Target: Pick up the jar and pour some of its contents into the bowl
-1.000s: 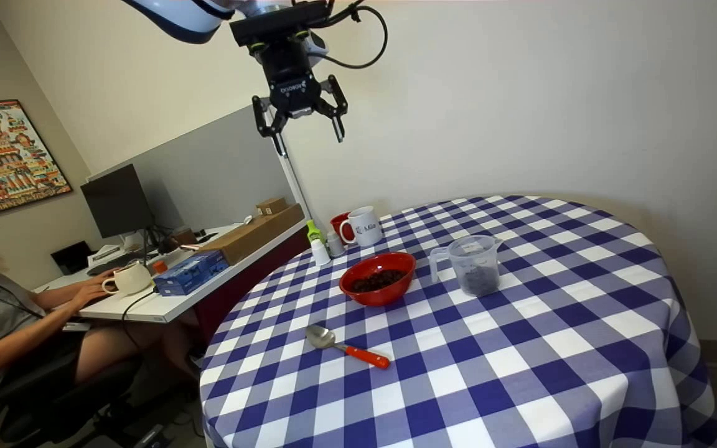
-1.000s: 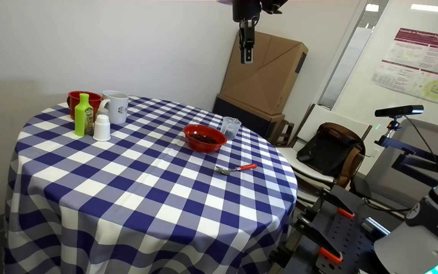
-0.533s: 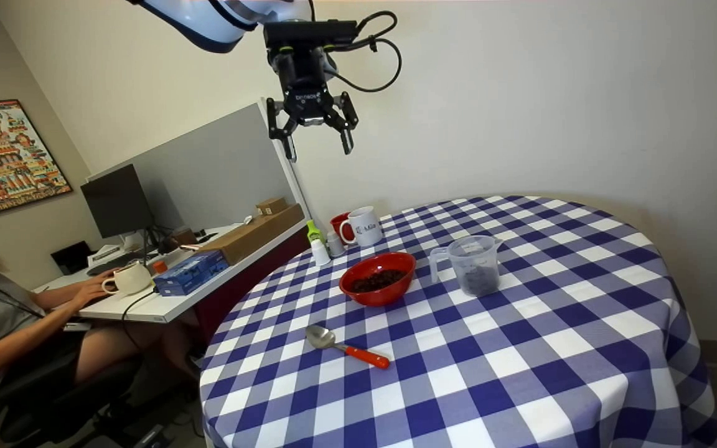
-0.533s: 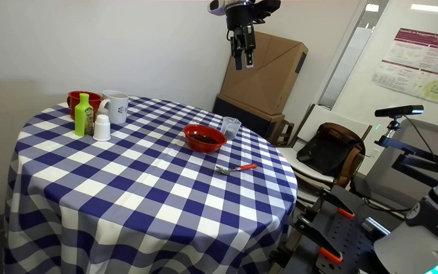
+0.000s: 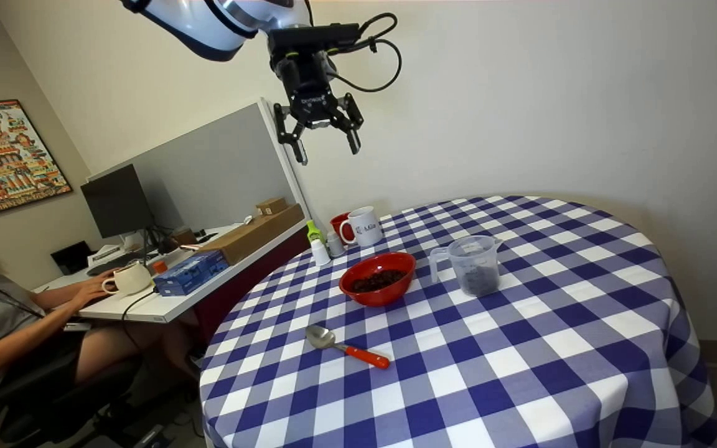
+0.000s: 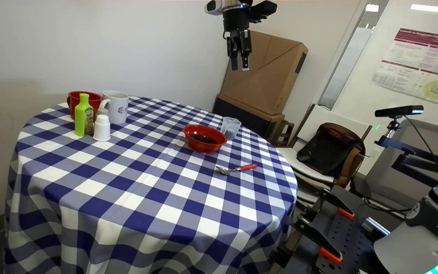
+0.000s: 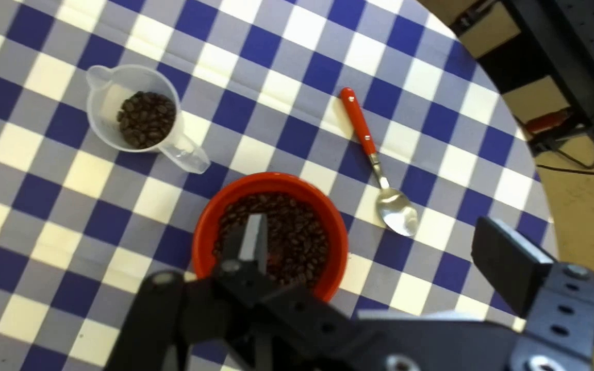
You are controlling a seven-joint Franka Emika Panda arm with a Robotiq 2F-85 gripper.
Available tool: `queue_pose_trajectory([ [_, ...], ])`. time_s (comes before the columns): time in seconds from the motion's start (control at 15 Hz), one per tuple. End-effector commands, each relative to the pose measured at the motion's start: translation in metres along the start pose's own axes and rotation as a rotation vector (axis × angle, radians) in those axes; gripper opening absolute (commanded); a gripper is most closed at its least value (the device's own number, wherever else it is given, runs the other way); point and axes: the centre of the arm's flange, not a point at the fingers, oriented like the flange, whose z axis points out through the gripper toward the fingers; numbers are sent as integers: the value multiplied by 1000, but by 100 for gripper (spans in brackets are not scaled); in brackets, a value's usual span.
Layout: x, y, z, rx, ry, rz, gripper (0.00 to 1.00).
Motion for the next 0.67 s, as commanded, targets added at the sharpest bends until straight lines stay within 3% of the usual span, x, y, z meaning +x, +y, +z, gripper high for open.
queue_pose_trajectory([
  [0.0, 12, 10, 19, -201, 12, -45, 100],
  [0.13, 18, 28, 24, -312, 61, -81, 100],
  [0.27, 23, 49, 28, -387, 162, -123, 100],
  [0.4, 25, 72, 38, -389, 224, -131, 100],
  [0.6, 21, 99, 61, -376, 234, -137, 100],
])
